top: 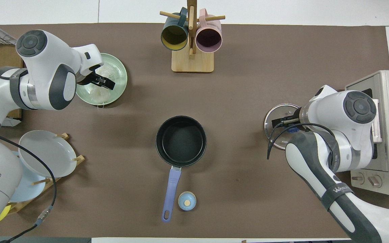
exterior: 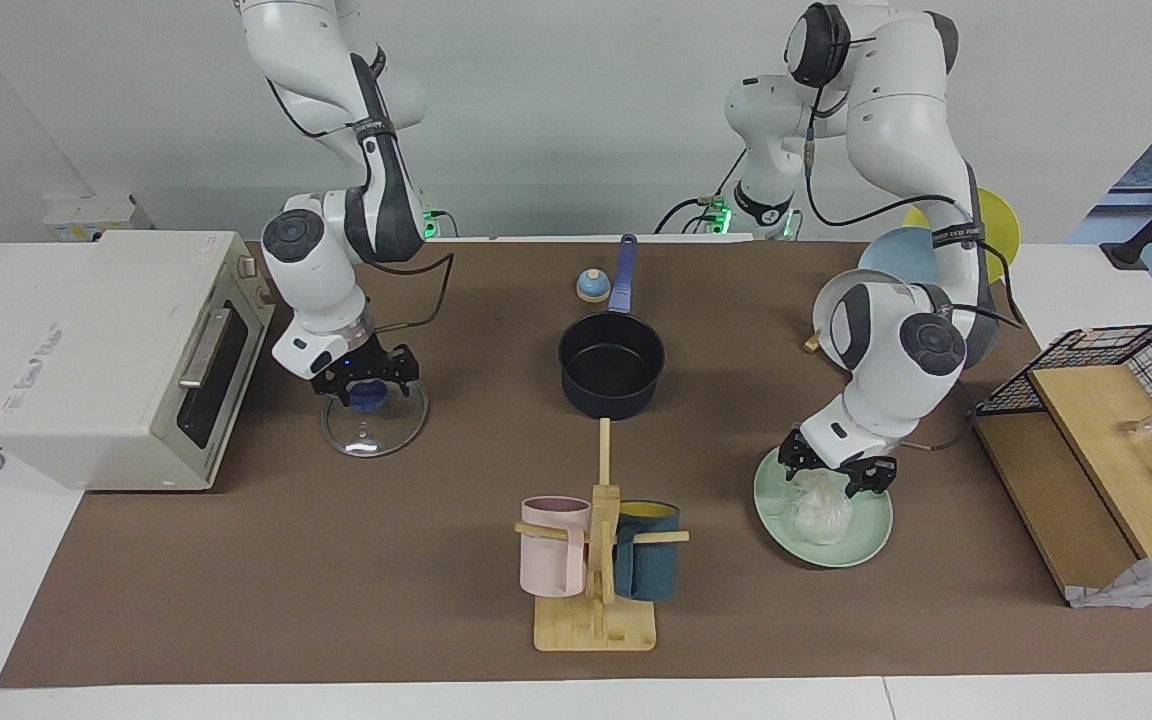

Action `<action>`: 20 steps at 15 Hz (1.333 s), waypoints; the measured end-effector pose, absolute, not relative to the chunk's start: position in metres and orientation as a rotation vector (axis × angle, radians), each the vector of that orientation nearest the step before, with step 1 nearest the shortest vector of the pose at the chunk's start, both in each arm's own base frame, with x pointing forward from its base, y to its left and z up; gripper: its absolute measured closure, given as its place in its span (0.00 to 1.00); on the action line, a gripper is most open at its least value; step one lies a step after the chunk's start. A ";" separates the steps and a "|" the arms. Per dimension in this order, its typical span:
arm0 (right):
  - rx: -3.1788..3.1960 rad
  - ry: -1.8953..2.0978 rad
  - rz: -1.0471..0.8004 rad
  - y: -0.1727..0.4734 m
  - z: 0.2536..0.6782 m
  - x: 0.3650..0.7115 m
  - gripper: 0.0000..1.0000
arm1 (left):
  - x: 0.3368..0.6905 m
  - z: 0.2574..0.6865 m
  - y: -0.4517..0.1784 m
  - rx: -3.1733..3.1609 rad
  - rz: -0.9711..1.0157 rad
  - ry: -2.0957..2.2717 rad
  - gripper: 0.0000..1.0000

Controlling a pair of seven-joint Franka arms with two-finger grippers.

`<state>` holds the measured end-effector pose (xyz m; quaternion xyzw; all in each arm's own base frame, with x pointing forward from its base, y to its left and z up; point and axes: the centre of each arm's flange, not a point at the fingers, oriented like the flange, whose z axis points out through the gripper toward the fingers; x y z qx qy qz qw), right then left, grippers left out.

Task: Transfer vermicelli from plate to pot
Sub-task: 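Grasp the vermicelli with the left gripper while the right gripper grasps the lid knob, then lift the vermicelli off the green plate toward the black pot with the left gripper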

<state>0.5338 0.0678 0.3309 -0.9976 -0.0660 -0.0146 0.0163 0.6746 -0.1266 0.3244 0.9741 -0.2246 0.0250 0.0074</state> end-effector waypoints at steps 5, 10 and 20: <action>-3.098 -0.267 -0.043 0.067 0.331 0.532 0.00 | 0.679 0.334 -0.124 3.050 0.083 -0.708 0.76; -3.094 -0.308 -0.044 0.064 0.331 0.532 0.00 | 0.684 0.410 -0.129 2.991 -0.060 -0.635 0.77; -3.093 -0.329 -0.029 0.057 0.326 0.529 0.08 | 0.554 0.594 -0.232 2.905 -0.252 -0.263 0.78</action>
